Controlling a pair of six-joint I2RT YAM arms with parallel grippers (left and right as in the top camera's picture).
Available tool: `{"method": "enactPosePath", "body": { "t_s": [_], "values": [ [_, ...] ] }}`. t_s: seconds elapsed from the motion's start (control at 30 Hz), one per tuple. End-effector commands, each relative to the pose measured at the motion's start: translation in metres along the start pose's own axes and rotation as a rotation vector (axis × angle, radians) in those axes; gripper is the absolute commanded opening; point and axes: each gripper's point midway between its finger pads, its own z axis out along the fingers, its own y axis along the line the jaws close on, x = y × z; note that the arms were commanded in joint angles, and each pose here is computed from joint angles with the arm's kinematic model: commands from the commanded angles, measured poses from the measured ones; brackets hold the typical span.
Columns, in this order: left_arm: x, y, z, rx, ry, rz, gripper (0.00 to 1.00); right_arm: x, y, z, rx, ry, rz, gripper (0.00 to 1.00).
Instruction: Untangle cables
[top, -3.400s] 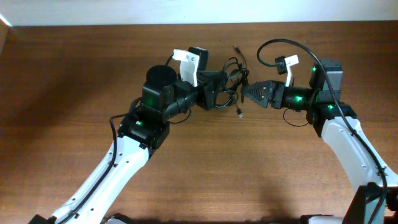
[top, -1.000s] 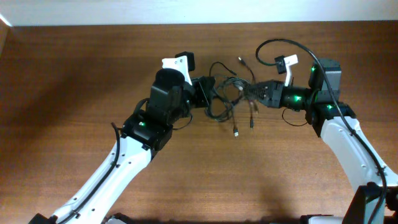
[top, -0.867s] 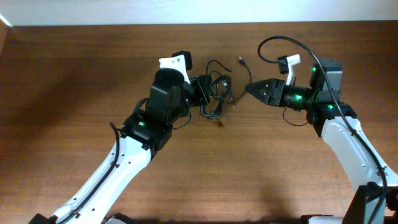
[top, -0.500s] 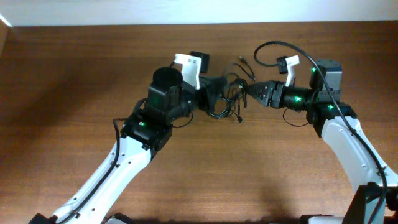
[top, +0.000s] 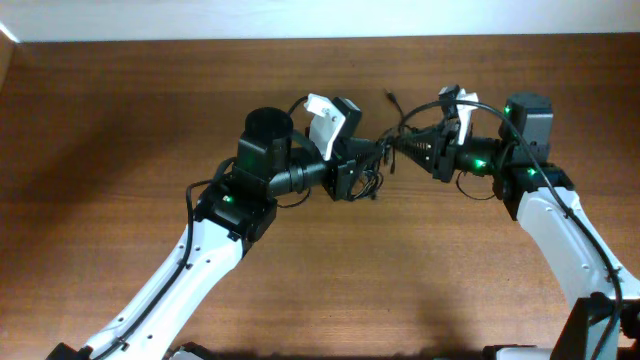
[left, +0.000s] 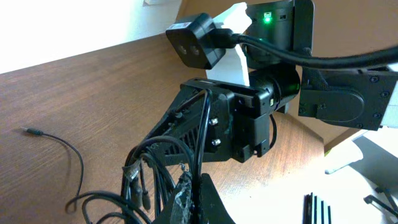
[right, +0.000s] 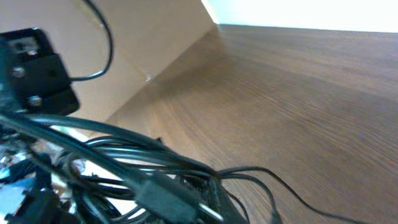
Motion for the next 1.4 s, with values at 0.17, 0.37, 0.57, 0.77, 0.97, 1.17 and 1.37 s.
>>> {"method": "enactPosePath", "body": {
  "t_s": [0.17,0.37,0.57,0.77,0.97,1.17,1.37],
  "values": [
    [-0.012,-0.011,-0.002,0.044,-0.031,-0.013,0.00,-0.008,0.016,-0.001,-0.093,-0.026,-0.242,0.32],
    [-0.031,-0.025,-0.004,0.118,-0.091,-0.071,0.00,-0.010,0.013,-0.001,-0.075,-0.039,-0.434,0.40],
    [-0.031,-0.027,-0.005,0.134,-0.089,-0.068,0.00,-0.021,0.014,-0.001,-0.067,-0.069,-0.519,0.40],
    [-0.027,0.007,-0.003,-0.060,-0.101,-0.115,0.00,-0.013,0.013,-0.001,-0.071,-0.047,-0.452,0.32],
    [-0.001,0.068,-0.017,-0.414,-0.086,-0.336,0.00,-0.009,0.013,-0.001,-0.076,-0.026,-0.167,0.04],
    [-0.002,0.067,-0.016,-0.406,-0.088,-0.334,0.00,-0.007,0.029,-0.003,-0.174,-0.020,-0.125,0.04],
    [-0.002,0.065,-0.015,-0.394,-0.096,-0.389,0.00,-0.005,0.031,-0.003,-0.188,-0.015,-0.108,0.22]
  ]
}}
